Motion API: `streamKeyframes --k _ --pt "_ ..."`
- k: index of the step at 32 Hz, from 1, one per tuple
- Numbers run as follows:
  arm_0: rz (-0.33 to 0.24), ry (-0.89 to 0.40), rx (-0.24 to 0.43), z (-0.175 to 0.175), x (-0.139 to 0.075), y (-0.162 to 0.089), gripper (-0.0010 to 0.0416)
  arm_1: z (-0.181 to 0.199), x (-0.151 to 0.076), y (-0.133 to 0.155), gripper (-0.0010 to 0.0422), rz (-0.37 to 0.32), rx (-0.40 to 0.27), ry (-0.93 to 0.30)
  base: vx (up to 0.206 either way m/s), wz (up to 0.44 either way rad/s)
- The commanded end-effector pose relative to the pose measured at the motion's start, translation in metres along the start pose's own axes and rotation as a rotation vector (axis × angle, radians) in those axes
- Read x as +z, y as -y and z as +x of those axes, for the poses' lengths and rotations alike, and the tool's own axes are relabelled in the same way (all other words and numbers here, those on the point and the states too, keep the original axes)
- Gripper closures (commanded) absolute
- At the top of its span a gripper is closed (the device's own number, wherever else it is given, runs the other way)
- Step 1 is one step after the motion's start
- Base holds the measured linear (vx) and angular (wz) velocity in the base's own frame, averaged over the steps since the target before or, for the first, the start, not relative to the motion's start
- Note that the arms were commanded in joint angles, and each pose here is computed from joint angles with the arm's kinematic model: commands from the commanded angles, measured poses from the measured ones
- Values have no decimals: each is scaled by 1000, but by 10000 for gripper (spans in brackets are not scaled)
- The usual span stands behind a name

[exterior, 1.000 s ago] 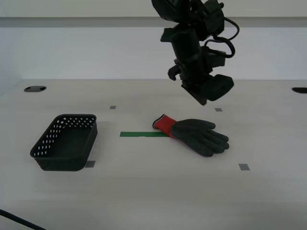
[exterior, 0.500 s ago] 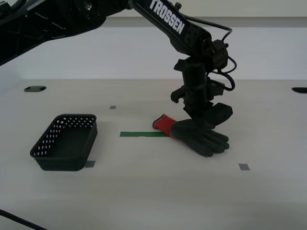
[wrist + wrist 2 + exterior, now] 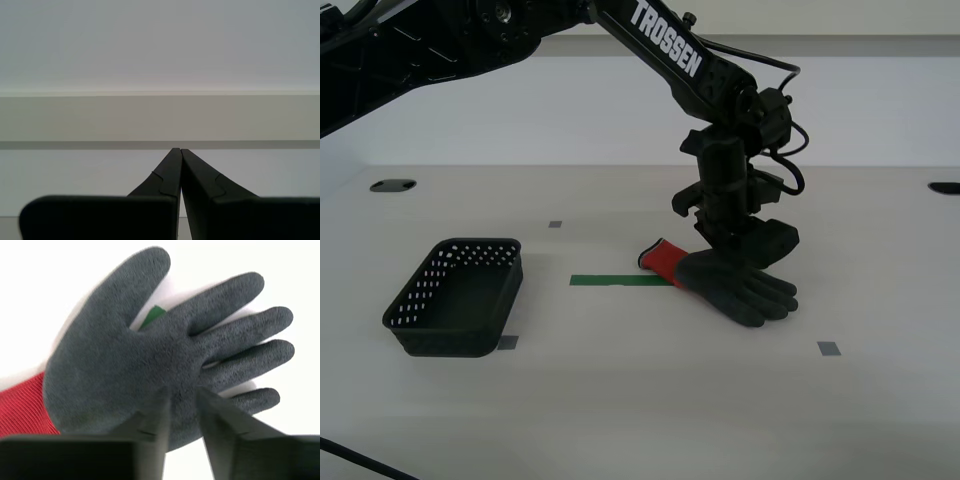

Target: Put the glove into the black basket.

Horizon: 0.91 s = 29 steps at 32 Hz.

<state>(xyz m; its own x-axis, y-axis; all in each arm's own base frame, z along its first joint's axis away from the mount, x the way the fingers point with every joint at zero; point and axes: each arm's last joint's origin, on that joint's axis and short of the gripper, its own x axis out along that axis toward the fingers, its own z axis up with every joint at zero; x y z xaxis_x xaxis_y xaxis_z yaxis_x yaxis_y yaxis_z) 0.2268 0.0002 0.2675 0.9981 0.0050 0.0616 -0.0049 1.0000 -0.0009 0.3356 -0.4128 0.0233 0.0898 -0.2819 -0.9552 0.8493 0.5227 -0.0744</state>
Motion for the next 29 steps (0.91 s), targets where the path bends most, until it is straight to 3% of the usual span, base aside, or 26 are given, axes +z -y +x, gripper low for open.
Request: streamKeyframes --k 1,2,3,4,8,16,29 --pt "0 5 -1 0 1 0 405 0 0 0 268 -22 1 -7 0 0" --pt "0 5 -1 0 1 0 405 0 0 0 226 -31 8 -6 0 0" --pt "0 5 -1 0 1 0 405 0 -1 0 212 -36 18 -8 0 0" --pt "0 5 -1 0 1 0 405 1 -2 -1 165 -51 71 -16 0 0" --pt "0 5 -1 0 1 0 405 12 -13 -1 105 -85 81 -42 0 0" --pt "0 4 -1 0 1 0 405 20 -18 1 143 -96 100 -29 0 0" --pt "0 5 -1 0 1 0 405 29 -25 11 147 -90 93 -33 0 0"
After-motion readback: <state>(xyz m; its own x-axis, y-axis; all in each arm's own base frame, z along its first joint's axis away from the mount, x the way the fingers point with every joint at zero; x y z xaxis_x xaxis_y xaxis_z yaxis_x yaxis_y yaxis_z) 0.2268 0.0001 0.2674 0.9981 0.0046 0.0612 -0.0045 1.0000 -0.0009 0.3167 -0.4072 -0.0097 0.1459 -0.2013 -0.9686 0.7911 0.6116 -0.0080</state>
